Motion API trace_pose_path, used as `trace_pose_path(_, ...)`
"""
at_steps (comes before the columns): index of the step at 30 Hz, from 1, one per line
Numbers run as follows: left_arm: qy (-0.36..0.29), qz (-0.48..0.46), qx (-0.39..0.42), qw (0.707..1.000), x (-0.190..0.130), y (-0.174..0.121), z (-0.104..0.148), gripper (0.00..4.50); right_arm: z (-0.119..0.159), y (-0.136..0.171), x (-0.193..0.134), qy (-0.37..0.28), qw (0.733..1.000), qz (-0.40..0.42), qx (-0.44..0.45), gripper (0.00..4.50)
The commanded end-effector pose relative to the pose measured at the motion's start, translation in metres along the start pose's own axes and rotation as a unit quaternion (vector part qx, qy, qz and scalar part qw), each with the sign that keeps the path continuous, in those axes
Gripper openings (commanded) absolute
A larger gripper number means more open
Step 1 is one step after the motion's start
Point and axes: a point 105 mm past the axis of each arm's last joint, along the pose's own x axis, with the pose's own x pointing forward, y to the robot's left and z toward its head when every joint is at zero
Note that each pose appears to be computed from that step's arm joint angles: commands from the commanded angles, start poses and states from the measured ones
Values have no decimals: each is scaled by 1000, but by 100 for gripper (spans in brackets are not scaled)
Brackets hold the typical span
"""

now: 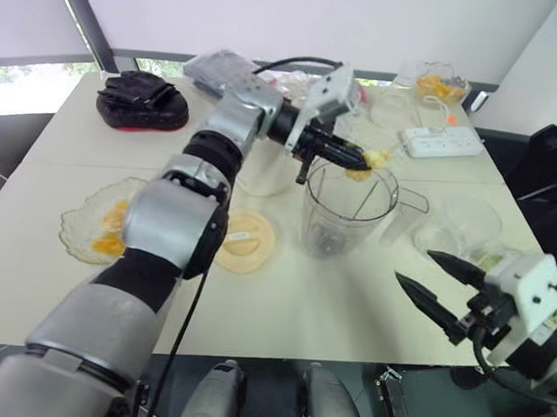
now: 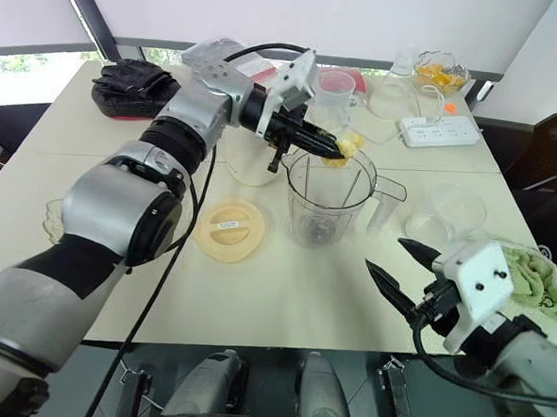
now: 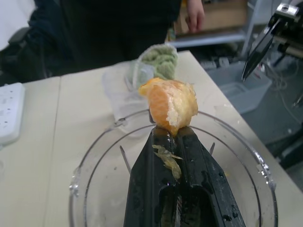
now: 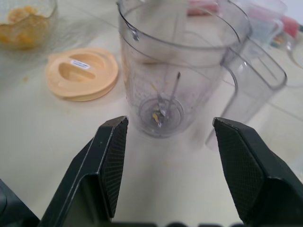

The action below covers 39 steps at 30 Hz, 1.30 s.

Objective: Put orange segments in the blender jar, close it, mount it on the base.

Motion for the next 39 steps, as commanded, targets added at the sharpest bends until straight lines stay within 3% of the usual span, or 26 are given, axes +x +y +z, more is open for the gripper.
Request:
trace_pose_path(1, 6, -7, 17, 1000, 7, -1, 4, 59, 7, 6, -3, -29, 999, -13, -7, 299)
trace_pose_path(2, 6, -8, 17, 1000, 9, -1, 4, 92, 6, 7, -4, -30, 999, -18, -6, 299)
trace_pose_path(9, -11, -2, 31, 999, 12, -1, 7, 445, -3, 1, -13, -31, 995, -91, -6, 299)
trace_pose_path(16, -70, 15, 58, 996, -9, 4, 29, 445, -18, -19, -32, -3, 978, -207, -22, 299)
trace_pose_path(21, -119, 62, 61, 989, -57, 9, 43, 445, -43, -34, -39, 37, 956, -291, -11, 299)
trace_pose_path(26, -99, 78, 27, 992, -85, -1, 12, 445, -62, -54, -37, 36, 937, -347, 7, 299)
trace_pose_path(32, -79, 52, -74, 993, -99, -57, -35, 445, -83, -96, -22, 2, 899, -436, 49, 299)
trace_pose_path(39, -82, 72, -122, 987, -88, -90, -46, 445, -93, -127, -6, -26, 879, -467, 90, 299)
